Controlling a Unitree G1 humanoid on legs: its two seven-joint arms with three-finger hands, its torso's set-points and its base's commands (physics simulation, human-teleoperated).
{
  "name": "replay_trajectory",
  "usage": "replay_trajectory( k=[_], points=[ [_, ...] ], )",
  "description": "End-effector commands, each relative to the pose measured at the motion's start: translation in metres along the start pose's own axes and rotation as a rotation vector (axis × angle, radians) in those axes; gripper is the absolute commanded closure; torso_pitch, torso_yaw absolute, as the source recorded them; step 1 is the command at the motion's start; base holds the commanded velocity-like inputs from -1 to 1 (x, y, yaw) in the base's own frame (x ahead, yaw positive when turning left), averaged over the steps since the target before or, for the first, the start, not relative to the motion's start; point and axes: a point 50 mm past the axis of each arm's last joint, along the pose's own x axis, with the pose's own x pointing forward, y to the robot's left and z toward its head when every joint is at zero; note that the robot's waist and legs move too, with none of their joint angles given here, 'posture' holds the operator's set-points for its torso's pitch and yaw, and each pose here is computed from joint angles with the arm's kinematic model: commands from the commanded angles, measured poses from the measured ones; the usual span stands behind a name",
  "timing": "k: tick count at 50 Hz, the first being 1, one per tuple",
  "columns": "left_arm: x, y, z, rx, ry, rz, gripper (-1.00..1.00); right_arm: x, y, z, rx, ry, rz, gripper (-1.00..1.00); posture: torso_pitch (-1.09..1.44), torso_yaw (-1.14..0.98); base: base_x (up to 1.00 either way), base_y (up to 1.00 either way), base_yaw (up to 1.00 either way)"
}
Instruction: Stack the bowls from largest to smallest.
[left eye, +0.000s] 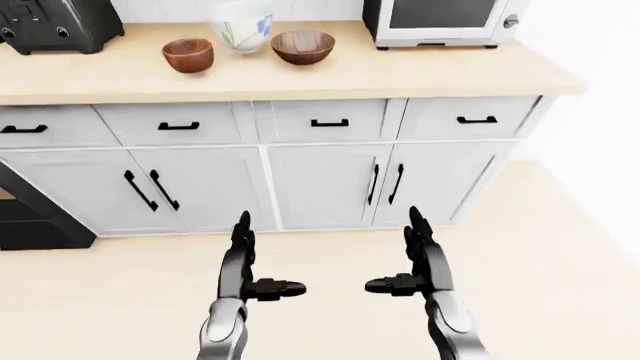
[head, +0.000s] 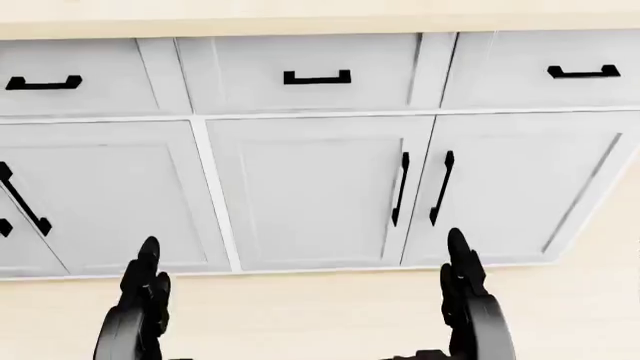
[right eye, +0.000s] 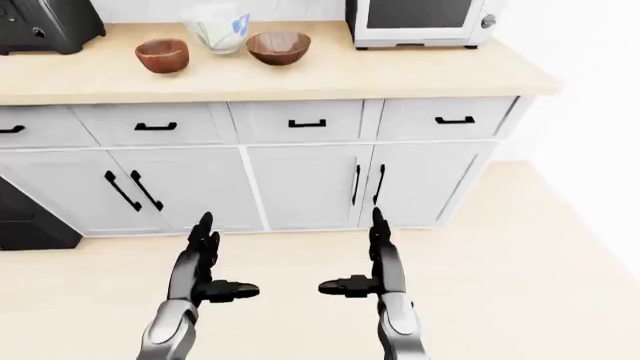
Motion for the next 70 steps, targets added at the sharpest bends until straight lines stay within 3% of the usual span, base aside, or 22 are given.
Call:
replay_trajectory(
  k=[1, 6, 13, 30, 32, 38, 54, 70],
  points=[
    [-0.002, -0.001, 0.045, 0.04, -0.187, -0.003, -1.0, 0.001, 0.0, 0.038, -0.021, -0.149, -0.002, -1.0, 0.0, 0.0, 0.0, 0.0, 0.0],
    [0.002, -0.003, 0.041, 0.049, -0.178, -0.007, -1.0, 0.003, 0.0, 0.034, -0.027, -0.136, -0.001, -1.0, 0.0, 0.0, 0.0, 0.0, 0.0],
    [0.001, -0.005, 0.062, 0.05, -0.195, -0.014, -1.0, 0.003, 0.0, 0.043, -0.037, -0.153, -0.001, -1.0, 0.0, 0.0, 0.0, 0.0, 0.0],
    [-0.007, 0.001, 0.154, 0.059, -0.287, -0.026, -1.0, -0.005, -0.003, 0.139, -0.068, -0.277, -0.014, -1.0, 0.0, 0.0, 0.0, 0.0, 0.0],
    [-0.008, 0.002, 0.159, 0.068, -0.297, -0.022, -1.0, -0.003, 0.0, 0.14, -0.08, -0.279, -0.001, -1.0, 0.0, 0.0, 0.0, 0.0, 0.0],
    [-0.013, 0.008, 0.168, 0.061, -0.321, -0.011, -1.0, -0.007, 0.004, 0.15, -0.069, -0.321, 0.015, -1.0, 0.0, 0.0, 0.05, 0.38, 0.0],
    [-0.016, 0.008, 0.184, 0.083, -0.339, -0.015, -1.0, -0.009, 0.015, 0.162, -0.054, -0.347, 0.085, -1.0, 0.0, 0.0, 0.16, 0.92, 0.0],
    [-0.018, 0.003, 0.202, 0.105, -0.361, -0.029, -1.0, -0.006, 0.011, 0.176, -0.069, -0.38, 0.066, -1.0, 0.0, 0.0, 0.31, 0.31, 0.0]
  ],
)
